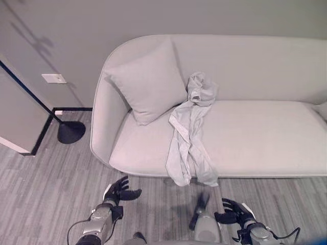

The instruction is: Hang the clothes on the sofa on the clothes rack.

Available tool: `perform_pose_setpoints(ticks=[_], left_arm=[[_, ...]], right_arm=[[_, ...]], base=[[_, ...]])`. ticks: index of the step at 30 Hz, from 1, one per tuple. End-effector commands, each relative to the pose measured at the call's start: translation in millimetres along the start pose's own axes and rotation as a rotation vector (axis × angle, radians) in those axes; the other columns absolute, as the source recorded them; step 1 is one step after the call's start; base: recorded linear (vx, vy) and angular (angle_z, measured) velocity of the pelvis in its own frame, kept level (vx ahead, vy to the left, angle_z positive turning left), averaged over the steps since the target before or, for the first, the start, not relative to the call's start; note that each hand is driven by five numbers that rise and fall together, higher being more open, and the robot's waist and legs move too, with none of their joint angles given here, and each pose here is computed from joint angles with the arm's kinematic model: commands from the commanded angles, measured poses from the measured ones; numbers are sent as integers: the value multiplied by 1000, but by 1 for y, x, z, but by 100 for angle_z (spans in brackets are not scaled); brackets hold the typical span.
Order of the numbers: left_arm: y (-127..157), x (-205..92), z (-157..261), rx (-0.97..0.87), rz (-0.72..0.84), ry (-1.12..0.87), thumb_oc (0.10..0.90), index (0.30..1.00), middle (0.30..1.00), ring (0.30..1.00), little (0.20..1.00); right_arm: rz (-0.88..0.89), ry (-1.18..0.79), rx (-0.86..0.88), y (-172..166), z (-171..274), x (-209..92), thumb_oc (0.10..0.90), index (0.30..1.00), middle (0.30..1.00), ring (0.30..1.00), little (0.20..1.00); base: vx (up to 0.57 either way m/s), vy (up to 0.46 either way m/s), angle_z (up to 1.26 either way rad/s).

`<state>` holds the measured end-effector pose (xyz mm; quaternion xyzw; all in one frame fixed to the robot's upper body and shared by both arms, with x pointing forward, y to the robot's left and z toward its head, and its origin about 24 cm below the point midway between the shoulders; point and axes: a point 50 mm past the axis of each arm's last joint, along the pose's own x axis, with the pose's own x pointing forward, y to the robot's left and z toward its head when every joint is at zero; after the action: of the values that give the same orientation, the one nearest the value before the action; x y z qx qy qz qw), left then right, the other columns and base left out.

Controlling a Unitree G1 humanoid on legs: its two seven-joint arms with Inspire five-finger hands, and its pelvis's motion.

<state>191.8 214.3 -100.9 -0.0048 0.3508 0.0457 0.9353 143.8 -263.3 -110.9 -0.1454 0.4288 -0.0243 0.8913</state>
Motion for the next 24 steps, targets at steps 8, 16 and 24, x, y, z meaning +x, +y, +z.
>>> perform_pose_setpoints(ticks=[8,16,24], left_arm=[[-32,-8,61,34,-180,-292,800,900,900,900,900],[-30,-19,68,50,-182,-357,800,900,900,900,900],[-42,-32,110,84,-267,-531,800,900,900,900,900]], right_arm=[[-113,-152,-110,-37,33,-10,800,900,900,900,900],[-252,-389,-229,-72,90,-27,800,900,900,900,900],[-431,-648,-360,-93,187,-39,800,900,900,900,900]], base=[[332,-301,31],[187,37,22],[84,144,-55]])
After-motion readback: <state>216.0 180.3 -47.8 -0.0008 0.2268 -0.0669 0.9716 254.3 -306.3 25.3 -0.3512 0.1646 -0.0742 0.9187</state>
